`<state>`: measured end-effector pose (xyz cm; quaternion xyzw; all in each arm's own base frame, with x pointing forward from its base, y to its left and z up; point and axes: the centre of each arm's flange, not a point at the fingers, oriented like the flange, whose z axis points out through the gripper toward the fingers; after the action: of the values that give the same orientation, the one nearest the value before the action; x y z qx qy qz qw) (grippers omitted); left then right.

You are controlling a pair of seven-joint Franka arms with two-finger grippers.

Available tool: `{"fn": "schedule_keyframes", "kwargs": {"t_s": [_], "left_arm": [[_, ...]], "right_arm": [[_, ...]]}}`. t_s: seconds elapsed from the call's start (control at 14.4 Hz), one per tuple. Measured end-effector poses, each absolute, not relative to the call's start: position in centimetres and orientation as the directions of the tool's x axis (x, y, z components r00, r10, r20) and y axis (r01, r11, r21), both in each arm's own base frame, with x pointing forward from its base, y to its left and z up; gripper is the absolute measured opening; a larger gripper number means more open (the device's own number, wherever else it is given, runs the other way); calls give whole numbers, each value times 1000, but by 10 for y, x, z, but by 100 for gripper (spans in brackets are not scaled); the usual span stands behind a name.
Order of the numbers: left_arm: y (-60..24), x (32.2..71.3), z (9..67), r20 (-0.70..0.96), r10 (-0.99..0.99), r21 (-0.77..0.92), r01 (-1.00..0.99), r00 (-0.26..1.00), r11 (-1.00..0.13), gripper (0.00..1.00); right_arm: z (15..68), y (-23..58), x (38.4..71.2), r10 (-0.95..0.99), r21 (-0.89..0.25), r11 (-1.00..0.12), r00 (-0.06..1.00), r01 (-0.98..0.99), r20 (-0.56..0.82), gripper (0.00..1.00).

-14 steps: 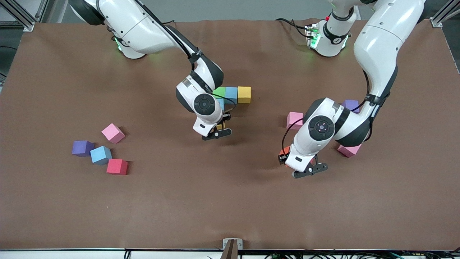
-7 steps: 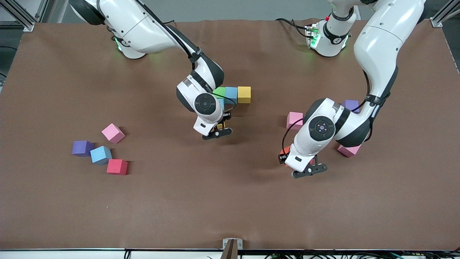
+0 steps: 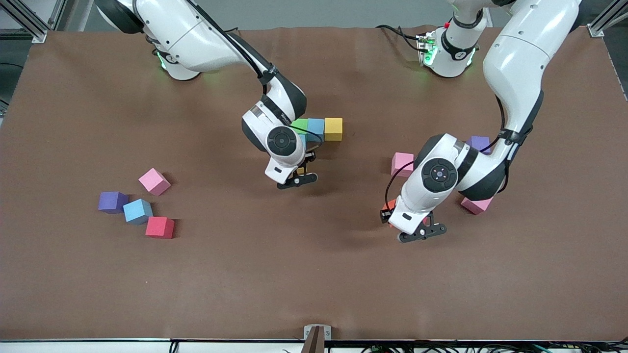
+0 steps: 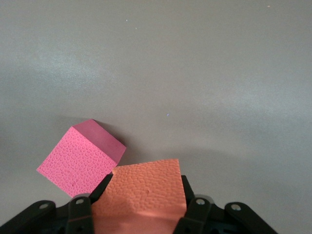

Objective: Arrange 11 blocks into digit 3
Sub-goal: 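Open the right gripper to release the yellow block, then lower orange beside yellow with the left gripper while the right gripper reaches red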

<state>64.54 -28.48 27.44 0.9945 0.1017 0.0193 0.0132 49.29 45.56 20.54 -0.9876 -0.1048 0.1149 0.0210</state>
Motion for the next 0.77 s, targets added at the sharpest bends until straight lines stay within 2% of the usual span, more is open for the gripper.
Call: {"fn": "schedule_keyframes", "kwargs": {"t_s": [0.21, 0.28, 0.56, 0.77], "left_arm": [[-285, 645, 274, 36, 184, 30, 183, 982, -983, 57], [-285, 645, 274, 36, 182, 30, 181, 983, -983, 57], [-285, 645, 274, 36, 181, 29, 180, 983, -983, 57], [-290, 642, 272, 19, 231, 39, 231, 973, -972, 57]], "right_arm": [[205, 456, 493, 180, -59, -983, 958, 171, -224, 93], [206, 456, 494, 178, -61, -984, 959, 168, -220, 100], [226, 455, 506, 142, -74, -989, 972, 130, -188, 100], [259, 435, 529, 55, -70, -997, 986, 44, -158, 100]]}}
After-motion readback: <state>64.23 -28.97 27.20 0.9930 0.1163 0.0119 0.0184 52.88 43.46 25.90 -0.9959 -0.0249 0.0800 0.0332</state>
